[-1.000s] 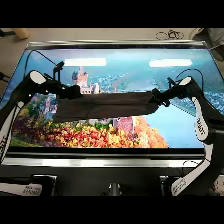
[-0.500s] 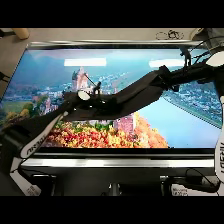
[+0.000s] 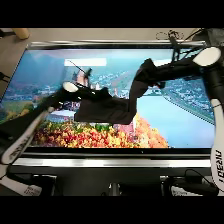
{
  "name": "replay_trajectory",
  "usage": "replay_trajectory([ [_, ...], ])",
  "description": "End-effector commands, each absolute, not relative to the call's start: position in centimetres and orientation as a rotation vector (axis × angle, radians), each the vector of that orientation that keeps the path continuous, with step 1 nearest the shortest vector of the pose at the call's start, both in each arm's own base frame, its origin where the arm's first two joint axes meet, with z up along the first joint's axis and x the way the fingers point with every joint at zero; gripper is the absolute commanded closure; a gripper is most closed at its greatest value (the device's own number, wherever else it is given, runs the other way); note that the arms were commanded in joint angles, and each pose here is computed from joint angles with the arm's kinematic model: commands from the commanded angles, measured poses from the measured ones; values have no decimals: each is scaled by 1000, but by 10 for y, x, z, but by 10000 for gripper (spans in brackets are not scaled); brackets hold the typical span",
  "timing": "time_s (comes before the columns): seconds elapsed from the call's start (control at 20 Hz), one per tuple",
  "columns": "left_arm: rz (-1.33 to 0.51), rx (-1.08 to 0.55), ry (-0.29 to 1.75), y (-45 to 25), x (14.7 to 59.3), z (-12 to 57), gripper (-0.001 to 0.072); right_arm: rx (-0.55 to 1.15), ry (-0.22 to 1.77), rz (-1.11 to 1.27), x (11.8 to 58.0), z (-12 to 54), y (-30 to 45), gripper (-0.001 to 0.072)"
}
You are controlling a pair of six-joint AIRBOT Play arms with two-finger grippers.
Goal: Fold the shirts.
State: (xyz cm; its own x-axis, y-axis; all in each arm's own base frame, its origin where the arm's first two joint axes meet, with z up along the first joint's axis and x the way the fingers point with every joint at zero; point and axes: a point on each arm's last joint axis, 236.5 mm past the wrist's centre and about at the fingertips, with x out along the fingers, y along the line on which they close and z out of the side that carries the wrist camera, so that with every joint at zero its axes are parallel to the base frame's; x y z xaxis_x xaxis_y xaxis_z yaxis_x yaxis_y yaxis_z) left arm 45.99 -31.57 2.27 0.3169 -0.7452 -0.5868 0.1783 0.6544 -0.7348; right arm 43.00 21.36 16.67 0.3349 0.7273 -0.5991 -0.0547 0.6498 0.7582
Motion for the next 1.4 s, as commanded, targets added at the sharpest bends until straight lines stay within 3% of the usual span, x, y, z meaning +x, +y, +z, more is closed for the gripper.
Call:
replay_trajectory([
  [0.0,-398,-384,939,-147,483,90,677,805,1132,664,445,137,300,693],
  [0.2,-218,-421,706,-30,457,197,676,1038,1229,735,443,68,413,691],
  [0.25,-201,-412,683,-18,444,213,676,1086,1252,733,441,48,434,613],
  [0.3,-194,-400,674,-11,433,222,676,1131,1257,743,439,35,449,301],
  [0.35,-189,-391,673,-8,423,228,675,1175,1242,769,442,34,454,71],
  [0.4,-186,-375,679,-8,416,231,675,1183,1227,814,443,41,454,54],
  [0.5,-172,-341,701,-5,408,228,675,1096,1249,887,440,54,424,55],
  [0.6,-165,-340,709,-3,409,224,675,905,1342,822,437,44,356,55],
  [0.7,-159,-351,731,-3,409,211,675,616,1469,553,434,4,244,55],
  [0.8,-158,-365,769,-4,406,194,675,434,1618,223,418,-40,145,91],
  [0.95,-167,-383,815,-10,402,174,675,476,1693,307,403,-77,162,86],
  [1.15,-232,-358,832,-39,400,172,675,634,1599,409,429,-104,226,95],
  [1.3,-284,-336,841,-61,397,173,675,761,1558,460,442,-100,244,333],
  [1.35,-295,-330,843,-66,396,173,675,784,1531,499,447,-91,244,671],
])
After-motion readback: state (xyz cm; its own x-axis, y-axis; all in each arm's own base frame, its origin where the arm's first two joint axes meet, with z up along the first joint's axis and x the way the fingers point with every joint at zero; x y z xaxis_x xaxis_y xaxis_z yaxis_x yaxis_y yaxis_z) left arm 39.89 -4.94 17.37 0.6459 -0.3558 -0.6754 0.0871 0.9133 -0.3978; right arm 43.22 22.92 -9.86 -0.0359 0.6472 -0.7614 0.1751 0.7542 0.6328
